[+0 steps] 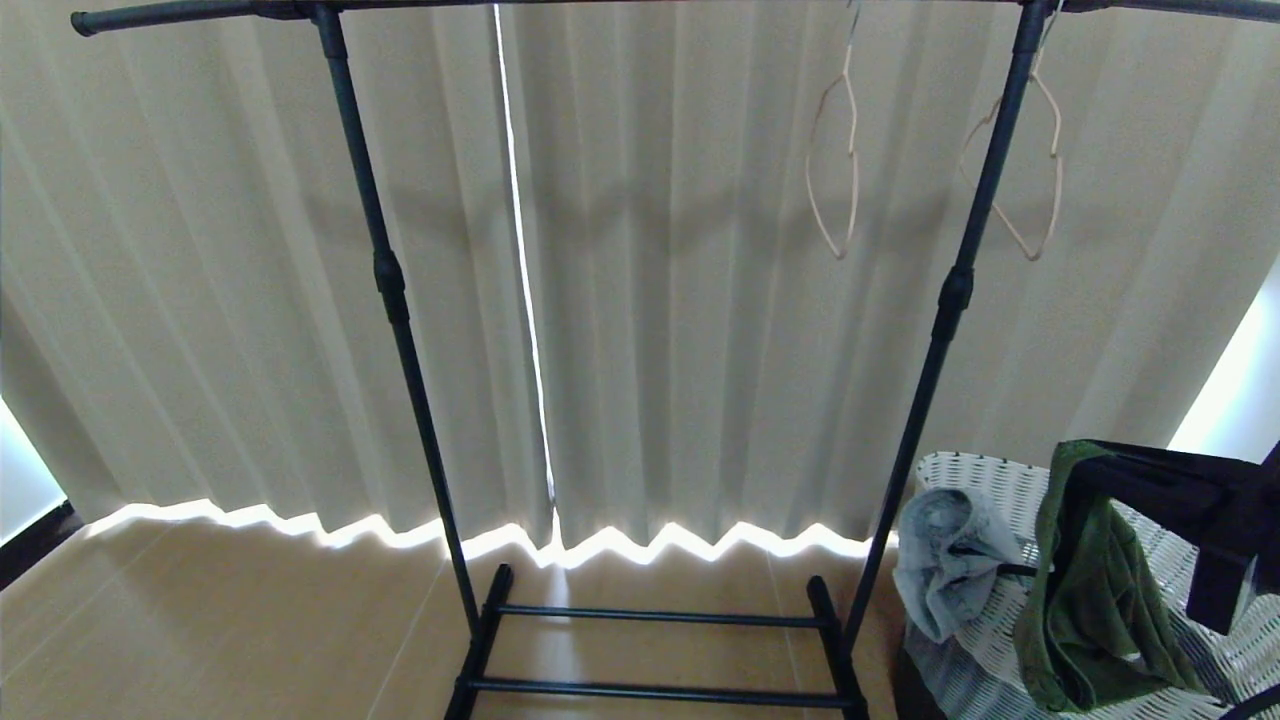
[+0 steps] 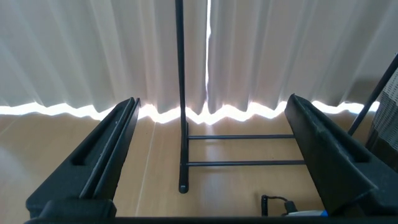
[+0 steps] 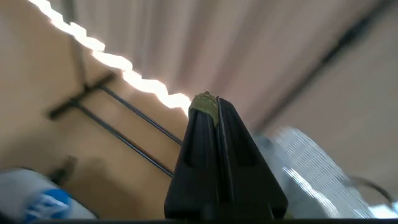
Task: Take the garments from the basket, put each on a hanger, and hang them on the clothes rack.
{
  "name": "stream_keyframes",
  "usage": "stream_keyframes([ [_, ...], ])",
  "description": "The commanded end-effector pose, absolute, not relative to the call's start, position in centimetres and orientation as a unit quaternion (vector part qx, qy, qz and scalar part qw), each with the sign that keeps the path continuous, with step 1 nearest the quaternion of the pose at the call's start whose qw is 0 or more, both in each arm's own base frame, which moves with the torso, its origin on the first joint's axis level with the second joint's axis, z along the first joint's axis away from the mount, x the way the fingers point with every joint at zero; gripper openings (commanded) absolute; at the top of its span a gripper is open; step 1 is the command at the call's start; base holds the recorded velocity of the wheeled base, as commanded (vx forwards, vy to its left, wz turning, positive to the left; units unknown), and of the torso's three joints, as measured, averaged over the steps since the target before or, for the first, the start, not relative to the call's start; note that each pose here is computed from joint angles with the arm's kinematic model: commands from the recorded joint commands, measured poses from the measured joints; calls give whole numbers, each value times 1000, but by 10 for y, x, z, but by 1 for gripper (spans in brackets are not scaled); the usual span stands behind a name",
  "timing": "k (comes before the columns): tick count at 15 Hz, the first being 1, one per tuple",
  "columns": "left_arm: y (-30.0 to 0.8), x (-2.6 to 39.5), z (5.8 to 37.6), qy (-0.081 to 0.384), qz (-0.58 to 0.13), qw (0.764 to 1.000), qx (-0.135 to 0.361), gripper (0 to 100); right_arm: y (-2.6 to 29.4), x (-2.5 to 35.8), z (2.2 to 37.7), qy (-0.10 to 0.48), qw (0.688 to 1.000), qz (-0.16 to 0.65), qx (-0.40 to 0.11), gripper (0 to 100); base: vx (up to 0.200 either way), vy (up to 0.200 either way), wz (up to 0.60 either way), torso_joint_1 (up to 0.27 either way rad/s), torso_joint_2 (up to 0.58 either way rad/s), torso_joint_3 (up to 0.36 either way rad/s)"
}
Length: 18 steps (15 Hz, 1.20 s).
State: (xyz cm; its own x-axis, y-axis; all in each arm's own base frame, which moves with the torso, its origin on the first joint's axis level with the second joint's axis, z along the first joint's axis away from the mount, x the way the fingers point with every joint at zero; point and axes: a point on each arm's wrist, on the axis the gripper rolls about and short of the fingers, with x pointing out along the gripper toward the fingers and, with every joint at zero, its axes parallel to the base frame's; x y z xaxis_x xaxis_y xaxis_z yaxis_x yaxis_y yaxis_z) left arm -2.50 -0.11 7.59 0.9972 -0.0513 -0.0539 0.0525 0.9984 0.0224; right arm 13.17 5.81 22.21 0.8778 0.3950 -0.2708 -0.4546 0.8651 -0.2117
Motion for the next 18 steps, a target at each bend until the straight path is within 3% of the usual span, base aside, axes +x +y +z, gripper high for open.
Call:
stream_keyframes([
  [1, -1, -25, 76, 28, -27, 999, 19, 100, 73, 139, 230, 103, 952, 258, -130, 0, 0, 0, 0, 0, 0, 0],
  [7, -1, -25, 76, 27, -34, 998, 50, 100, 76, 138, 242, 81, 949, 280, -122, 0, 0, 0, 0, 0, 0, 0],
  [8, -4, -31, 96, -16, -100, 991, 87, 100, 77, 139, 249, 68, 948, 289, -118, 0, 0, 0, 0, 0, 0, 0],
  [9, -6, -34, 123, -35, -137, 986, 90, 100, 78, 139, 255, 58, 948, 291, -116, 0, 0, 0, 0, 0, 0, 0],
  [11, -8, -18, 165, -11, -175, 979, 106, 100, 78, 139, 260, 49, 948, 294, -113, 0, 0, 0, 0, 0, 0, 0],
  [14, -13, 58, 222, 59, -247, 958, 134, 100, 81, 146, 265, 46, 948, 296, -112, 0, 0, 0, 0, 0, 0, 0],
  [15, -15, 67, 226, 63, -253, 956, 133, 100, 82, 147, 265, 47, 948, 296, -111, 0, 0, 0, 0, 0, 0, 0],
  [16, -27, 117, 242, 82, -264, 951, 136, 100, 83, 149, 267, 48, 949, 295, -101, 0, 0, 0, 0, 0, 0, 0],
  [18, -58, 157, 242, 102, -274, 946, 141, 100, 83, 149, 270, 49, 951, 294, -84, 0, 0, 0, 0, 0, 0, 0],
])
